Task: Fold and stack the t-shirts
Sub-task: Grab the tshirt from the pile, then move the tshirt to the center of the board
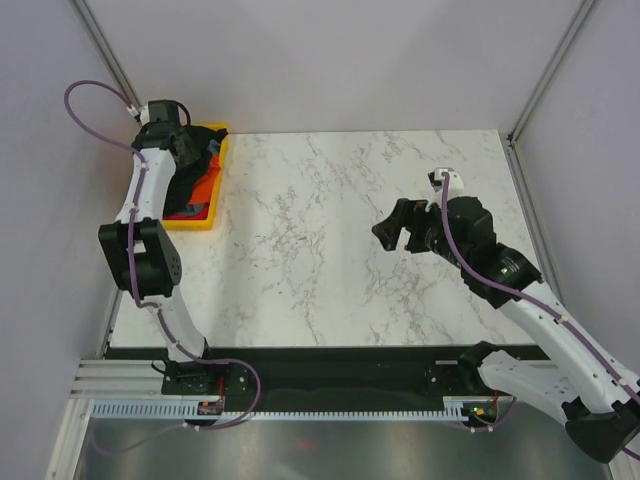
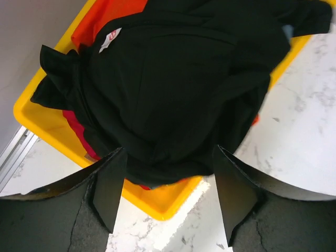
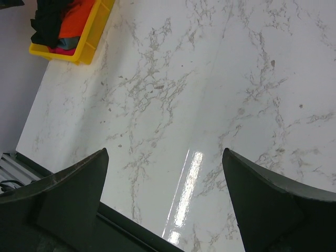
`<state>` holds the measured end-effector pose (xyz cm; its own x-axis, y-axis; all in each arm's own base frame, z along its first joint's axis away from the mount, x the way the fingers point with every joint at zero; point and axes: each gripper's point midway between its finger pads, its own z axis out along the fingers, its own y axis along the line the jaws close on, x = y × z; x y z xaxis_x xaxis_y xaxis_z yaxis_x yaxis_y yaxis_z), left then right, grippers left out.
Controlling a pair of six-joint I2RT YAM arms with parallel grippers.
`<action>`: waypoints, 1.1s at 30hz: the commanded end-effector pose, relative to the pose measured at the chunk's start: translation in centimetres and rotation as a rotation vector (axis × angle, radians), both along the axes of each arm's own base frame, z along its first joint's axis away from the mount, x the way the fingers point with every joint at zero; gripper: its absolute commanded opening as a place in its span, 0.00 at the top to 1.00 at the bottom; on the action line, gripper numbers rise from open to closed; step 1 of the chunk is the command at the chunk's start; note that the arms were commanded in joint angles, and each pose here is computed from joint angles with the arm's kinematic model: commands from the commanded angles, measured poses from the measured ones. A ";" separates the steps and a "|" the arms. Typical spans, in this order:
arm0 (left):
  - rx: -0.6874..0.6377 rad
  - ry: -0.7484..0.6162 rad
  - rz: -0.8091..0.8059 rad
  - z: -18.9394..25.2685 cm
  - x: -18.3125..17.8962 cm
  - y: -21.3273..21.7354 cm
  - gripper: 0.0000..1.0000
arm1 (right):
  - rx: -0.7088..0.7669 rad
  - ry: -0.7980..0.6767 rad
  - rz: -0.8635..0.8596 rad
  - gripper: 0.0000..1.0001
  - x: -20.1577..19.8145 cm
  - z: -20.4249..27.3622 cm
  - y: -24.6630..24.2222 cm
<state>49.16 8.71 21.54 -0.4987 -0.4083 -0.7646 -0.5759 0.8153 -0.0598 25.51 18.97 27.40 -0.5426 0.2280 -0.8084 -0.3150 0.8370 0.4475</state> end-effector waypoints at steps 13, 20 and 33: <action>0.026 -0.135 -0.099 5.1 5.3 -0.1 0.98 | 0.023 -0.083 0.025 0.02 0.9 3.2 0.8; -0.033 -0.612 -0.387 25.5 2.3 -9.8 0.98 | 0.046 -0.094 0.012 0.02 0.6 3.9 0.6; -0.516 -0.741 -1.044 27.8 -12.1 -29.4 0.98 | 0.019 -0.035 -0.225 0.02 -0.2 1.5 -4.2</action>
